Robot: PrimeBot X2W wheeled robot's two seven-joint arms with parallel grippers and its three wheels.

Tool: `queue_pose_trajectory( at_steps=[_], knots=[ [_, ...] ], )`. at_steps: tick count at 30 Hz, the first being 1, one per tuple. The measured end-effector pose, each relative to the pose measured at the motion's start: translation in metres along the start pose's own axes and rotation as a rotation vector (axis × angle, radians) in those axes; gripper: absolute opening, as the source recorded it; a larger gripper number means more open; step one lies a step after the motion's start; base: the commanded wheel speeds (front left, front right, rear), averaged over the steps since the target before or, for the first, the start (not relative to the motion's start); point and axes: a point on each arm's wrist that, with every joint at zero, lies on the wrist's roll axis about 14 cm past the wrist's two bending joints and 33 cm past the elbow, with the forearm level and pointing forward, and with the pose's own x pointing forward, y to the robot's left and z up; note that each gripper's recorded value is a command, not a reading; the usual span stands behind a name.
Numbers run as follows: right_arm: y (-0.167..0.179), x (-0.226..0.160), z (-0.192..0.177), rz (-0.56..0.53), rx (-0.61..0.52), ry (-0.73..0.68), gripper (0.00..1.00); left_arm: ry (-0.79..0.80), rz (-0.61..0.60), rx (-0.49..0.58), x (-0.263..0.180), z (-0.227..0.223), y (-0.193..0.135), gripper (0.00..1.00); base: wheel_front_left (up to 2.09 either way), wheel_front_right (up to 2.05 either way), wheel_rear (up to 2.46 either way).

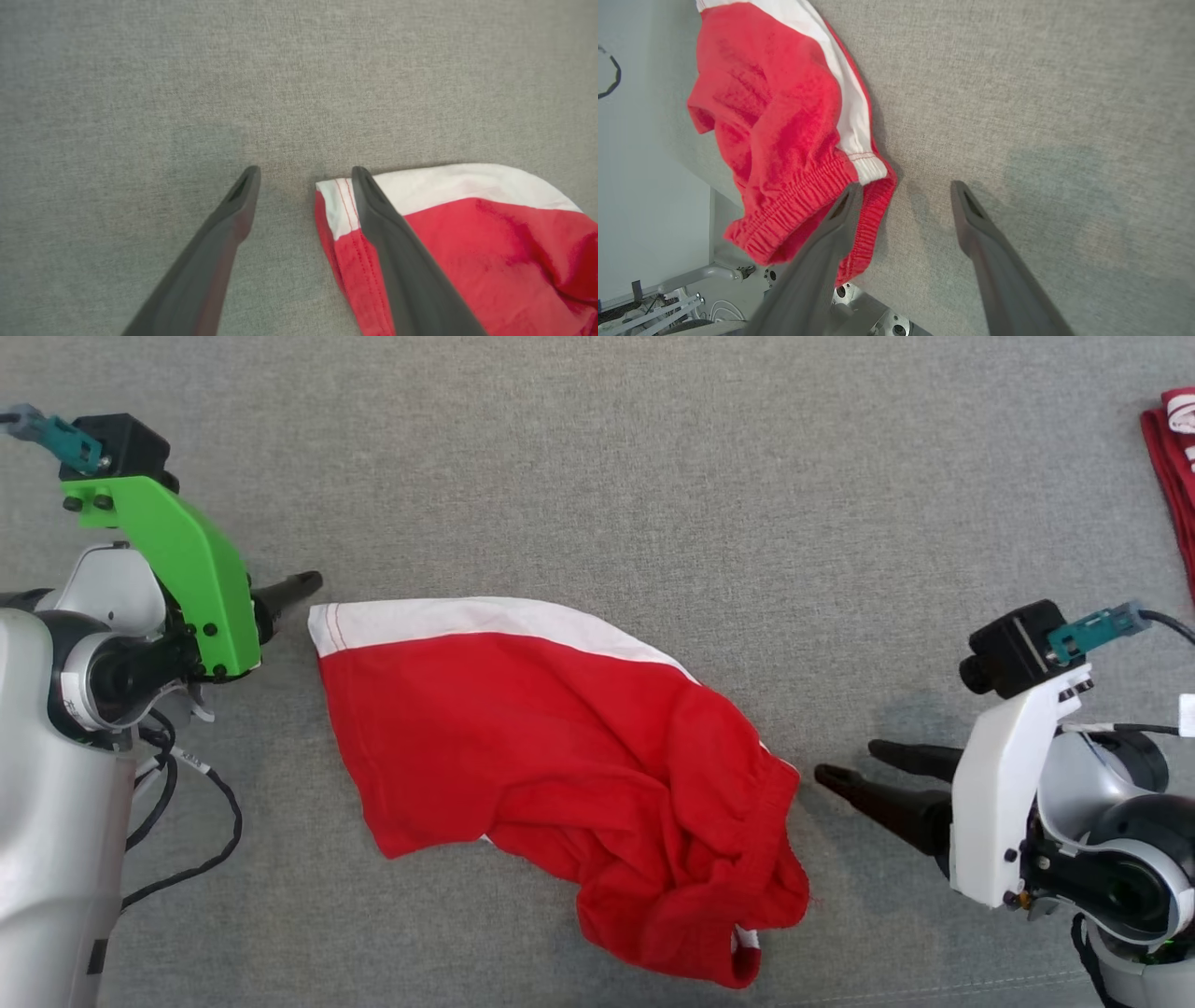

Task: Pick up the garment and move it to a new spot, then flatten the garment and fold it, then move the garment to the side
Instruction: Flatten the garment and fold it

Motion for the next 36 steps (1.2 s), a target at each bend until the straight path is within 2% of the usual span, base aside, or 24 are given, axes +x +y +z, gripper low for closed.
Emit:
queue_pose_trajectory(
  at_steps=[3,7,11,13,14,17,19,20,21,26,36],
  knots=[
    [0.005,0.01,-0.011,0.032,0.015,0.055,1.0,0.065,-0.031,-0.007,0.013,-0.01,-0.003,1.0,0.0,0.0,0.0],
    [0.007,0.019,-0.022,0.051,0.012,0.108,1.0,0.122,-0.053,-0.025,0.023,-0.019,-0.003,1.0,0.0,0.0,0.0],
    [0.009,0.03,-0.029,0.068,0.014,0.142,0.71,0.15,-0.059,-0.042,0.029,-0.025,-0.001,1.0,0.0,0.0,0.0],
    [0.008,0.034,-0.032,0.073,0.01,0.157,0.47,0.17,-0.063,-0.043,0.031,-0.028,0.0,1.0,0.0,0.0,0.0],
    [0.008,0.036,-0.033,0.075,0.005,0.168,0.44,0.173,-0.064,-0.042,0.031,-0.029,0.0,1.0,0.0,0.0,0.0],
    [0.006,0.039,-0.038,0.076,0.0,0.191,0.24,0.178,-0.067,-0.044,0.031,-0.028,0.002,1.0,0.0,0.0,0.0],
    [0.007,0.04,-0.039,0.085,0.001,0.199,0.25,0.18,-0.069,-0.049,0.031,-0.029,0.003,1.0,0.0,0.0,0.0],
    [0.007,0.041,-0.039,0.089,-0.001,0.201,0.17,0.181,-0.068,-0.05,0.031,-0.029,0.003,1.0,0.0,0.0,0.0],
    [0.009,0.042,-0.039,0.096,-0.005,0.205,0.0,0.182,-0.067,-0.052,0.03,-0.029,0.004,1.0,0.0,0.0,0.0],
    [0.01,0.042,-0.036,0.11,-0.03,0.203,0.0,0.17,-0.066,-0.069,0.03,-0.027,0.007,1.0,0.0,0.0,0.0],
    [-0.009,0.026,0.017,0.037,-0.084,0.018,0.0,0.142,-0.066,-0.103,0.02,-0.023,0.01,1.0,0.0,0.0,0.0]
  ],
)
